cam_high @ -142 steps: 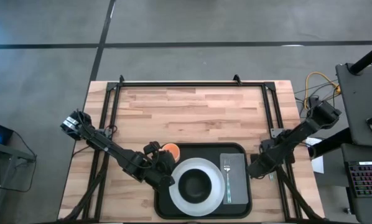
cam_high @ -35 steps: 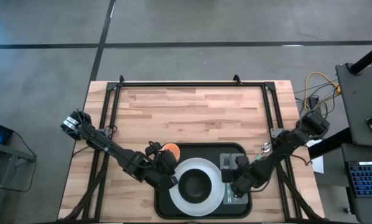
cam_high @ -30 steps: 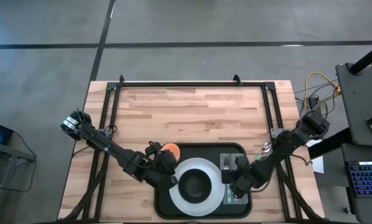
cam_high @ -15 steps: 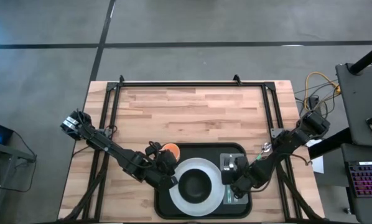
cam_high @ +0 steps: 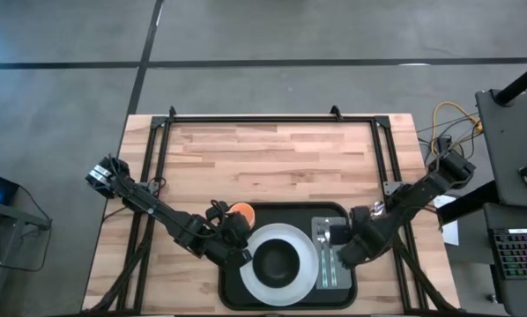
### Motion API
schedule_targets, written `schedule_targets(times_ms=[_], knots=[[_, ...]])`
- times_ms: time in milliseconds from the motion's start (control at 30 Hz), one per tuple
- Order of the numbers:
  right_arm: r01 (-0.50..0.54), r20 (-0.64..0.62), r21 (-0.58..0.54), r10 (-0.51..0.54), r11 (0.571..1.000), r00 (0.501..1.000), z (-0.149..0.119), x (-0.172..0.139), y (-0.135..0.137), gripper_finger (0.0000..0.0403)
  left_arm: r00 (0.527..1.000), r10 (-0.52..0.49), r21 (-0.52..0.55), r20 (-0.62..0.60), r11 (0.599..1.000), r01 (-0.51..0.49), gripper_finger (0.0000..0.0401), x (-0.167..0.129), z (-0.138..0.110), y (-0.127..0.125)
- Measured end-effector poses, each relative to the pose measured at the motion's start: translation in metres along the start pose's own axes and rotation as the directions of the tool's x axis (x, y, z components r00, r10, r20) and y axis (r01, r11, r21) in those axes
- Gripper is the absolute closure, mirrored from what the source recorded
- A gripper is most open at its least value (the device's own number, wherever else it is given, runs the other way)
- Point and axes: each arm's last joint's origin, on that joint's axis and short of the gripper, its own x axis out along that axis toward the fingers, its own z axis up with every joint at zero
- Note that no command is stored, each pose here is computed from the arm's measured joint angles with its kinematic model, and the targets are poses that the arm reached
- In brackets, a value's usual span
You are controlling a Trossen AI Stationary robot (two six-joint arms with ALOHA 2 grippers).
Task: Set up tray
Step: Put the green spoon beside the green knife on the gray napkin
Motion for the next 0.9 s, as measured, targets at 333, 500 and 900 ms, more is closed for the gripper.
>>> schedule_targets(times_ms=[333,500,900], knots=[[0.217,0.034,0.104,-0.222,0.971,0.974,0.013,0.037,-0.026,0.0228,1.000,-0.001,0.000,0.001,1.000,0.001,0.0260,0.000,0.000,0.000],[0.212,0.022,0.110,-0.216,0.971,0.976,0.014,0.044,-0.027,0.0220,1.000,-0.001,0.000,0.001,1.000,0.001,0.0260,0.000,0.000,0.000],[0.159,0.057,0.141,-0.169,0.977,0.984,0.028,0.059,-0.019,0.0218,1.000,0.000,0.000,0.001,1.000,0.000,0.0260,0.000,0.000,0.000]])
